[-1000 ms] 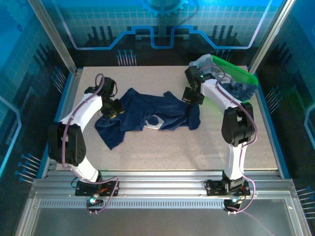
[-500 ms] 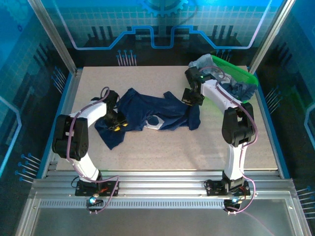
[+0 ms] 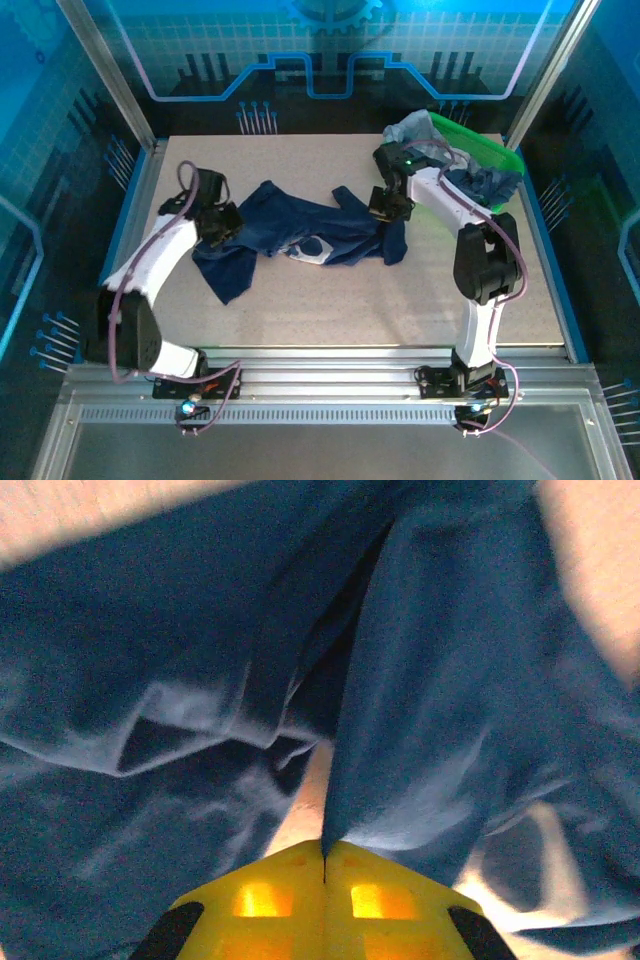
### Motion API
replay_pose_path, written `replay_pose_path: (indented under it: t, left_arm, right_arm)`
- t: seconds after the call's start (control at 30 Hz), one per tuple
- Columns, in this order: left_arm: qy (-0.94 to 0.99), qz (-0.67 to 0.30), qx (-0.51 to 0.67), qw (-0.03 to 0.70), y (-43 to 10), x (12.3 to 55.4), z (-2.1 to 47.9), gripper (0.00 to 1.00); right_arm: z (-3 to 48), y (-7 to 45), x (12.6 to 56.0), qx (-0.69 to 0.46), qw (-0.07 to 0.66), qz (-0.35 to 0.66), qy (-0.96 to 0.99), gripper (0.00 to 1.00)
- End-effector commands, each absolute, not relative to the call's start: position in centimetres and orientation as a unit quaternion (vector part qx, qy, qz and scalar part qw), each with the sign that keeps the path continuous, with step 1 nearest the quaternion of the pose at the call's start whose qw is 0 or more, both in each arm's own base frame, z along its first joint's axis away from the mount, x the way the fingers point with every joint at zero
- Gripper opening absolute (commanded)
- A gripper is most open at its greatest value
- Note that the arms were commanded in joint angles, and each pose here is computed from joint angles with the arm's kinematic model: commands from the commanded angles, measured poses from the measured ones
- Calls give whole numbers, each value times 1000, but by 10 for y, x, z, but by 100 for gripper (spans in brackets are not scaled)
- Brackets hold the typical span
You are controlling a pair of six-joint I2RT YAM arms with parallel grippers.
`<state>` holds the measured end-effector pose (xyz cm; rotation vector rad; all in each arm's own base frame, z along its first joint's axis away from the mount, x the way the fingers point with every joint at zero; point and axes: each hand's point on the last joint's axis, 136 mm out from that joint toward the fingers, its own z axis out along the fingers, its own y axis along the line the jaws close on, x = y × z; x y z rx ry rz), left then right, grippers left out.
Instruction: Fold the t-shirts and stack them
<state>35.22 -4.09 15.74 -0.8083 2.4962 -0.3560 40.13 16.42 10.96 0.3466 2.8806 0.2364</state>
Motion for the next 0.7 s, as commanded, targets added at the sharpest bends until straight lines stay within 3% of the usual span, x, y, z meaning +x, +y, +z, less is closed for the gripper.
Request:
replay_pose_path:
  t: [0.0, 0.1, 0.17, 0.37, 0.67]
  left_arm:
    - [871, -85, -368, 315, -7, 347, 205, 0]
    - [863, -87, -377, 324, -5, 347, 216, 0]
    - [863, -91, -382, 319, -6, 343, 215, 0]
    - [867, -87, -384, 304, -6, 328, 200, 0]
    - [870, -94, -376, 305, -9, 329, 200, 0]
  right_arm:
    - [120, 200, 373, 51, 97, 119, 987, 5]
    - [120, 188, 354, 82, 86, 114, 986, 36]
    - [121, 158, 342, 149, 88, 103, 980, 44]
    - [100, 101, 324, 345, 77, 164, 921, 44]
    - [61, 119, 353, 494, 17, 239, 836, 43]
